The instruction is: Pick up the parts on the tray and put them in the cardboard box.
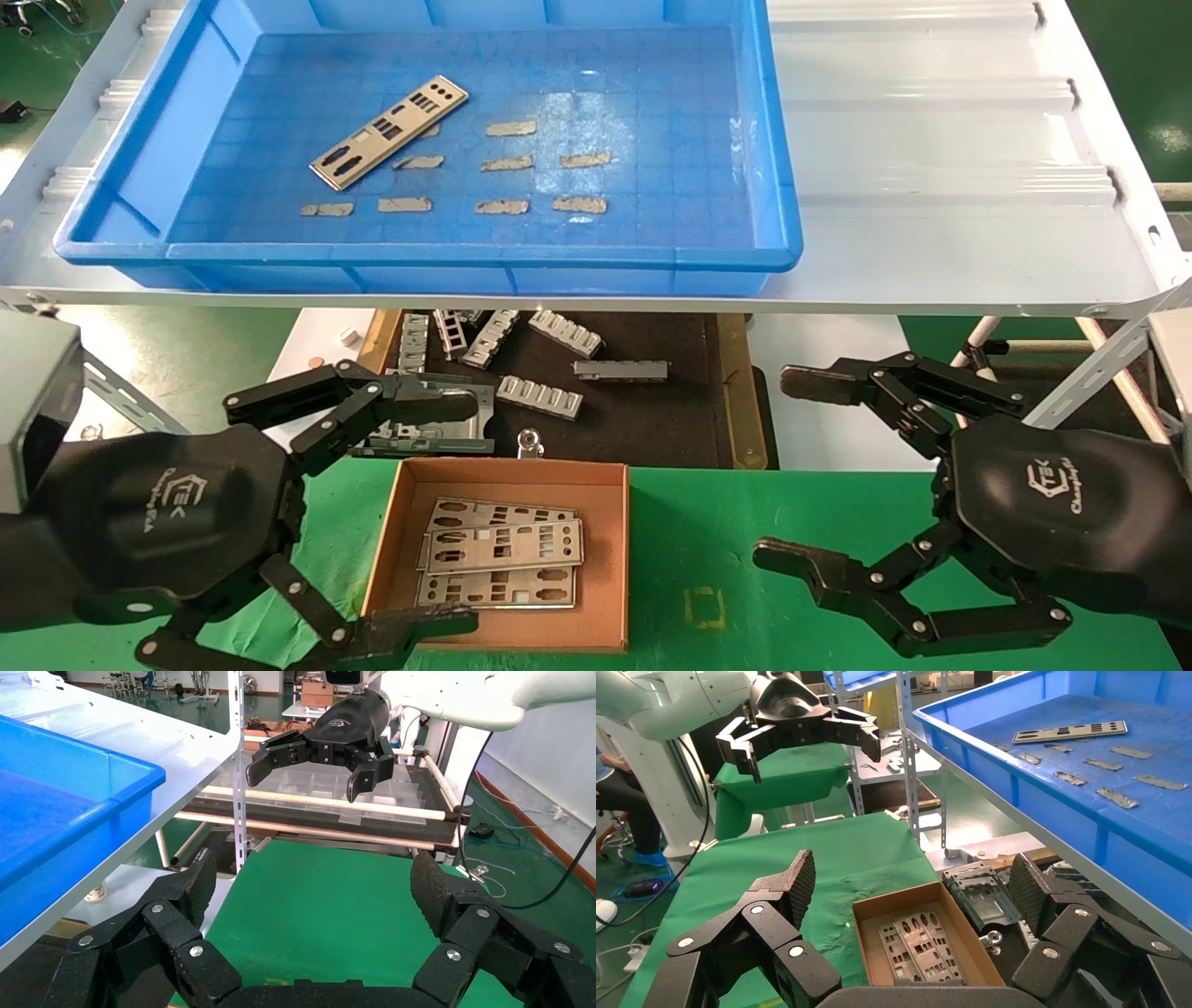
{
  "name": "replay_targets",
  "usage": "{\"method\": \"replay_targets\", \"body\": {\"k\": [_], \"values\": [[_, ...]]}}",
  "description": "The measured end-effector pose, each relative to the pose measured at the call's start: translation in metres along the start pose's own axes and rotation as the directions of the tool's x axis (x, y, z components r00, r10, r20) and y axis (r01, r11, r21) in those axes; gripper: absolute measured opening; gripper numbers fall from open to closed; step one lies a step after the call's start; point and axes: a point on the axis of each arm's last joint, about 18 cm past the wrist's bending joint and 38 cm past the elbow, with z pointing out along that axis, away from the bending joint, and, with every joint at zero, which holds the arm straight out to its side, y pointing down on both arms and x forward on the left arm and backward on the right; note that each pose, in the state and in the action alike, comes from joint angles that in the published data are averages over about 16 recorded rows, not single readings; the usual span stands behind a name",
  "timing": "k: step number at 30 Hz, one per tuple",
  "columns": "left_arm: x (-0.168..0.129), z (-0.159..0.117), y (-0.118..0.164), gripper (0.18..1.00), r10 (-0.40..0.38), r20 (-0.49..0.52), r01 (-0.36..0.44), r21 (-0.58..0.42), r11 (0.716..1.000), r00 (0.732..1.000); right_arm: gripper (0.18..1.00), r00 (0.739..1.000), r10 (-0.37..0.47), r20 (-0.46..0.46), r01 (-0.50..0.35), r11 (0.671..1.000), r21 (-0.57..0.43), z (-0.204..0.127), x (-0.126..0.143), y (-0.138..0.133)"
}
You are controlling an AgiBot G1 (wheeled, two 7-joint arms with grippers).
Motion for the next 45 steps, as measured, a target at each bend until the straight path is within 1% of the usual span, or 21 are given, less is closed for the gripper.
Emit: {"method": "replay_targets", "body": {"k": [45], "values": [[-0.0032,0.0015,0.0037,1.001,-0.002,0.008,0.002,-0.007,1.0,1.0,1.001,1.0,0.0,0.0,0.0,1.0,0.0,0.0,0.0,0.0]]}}
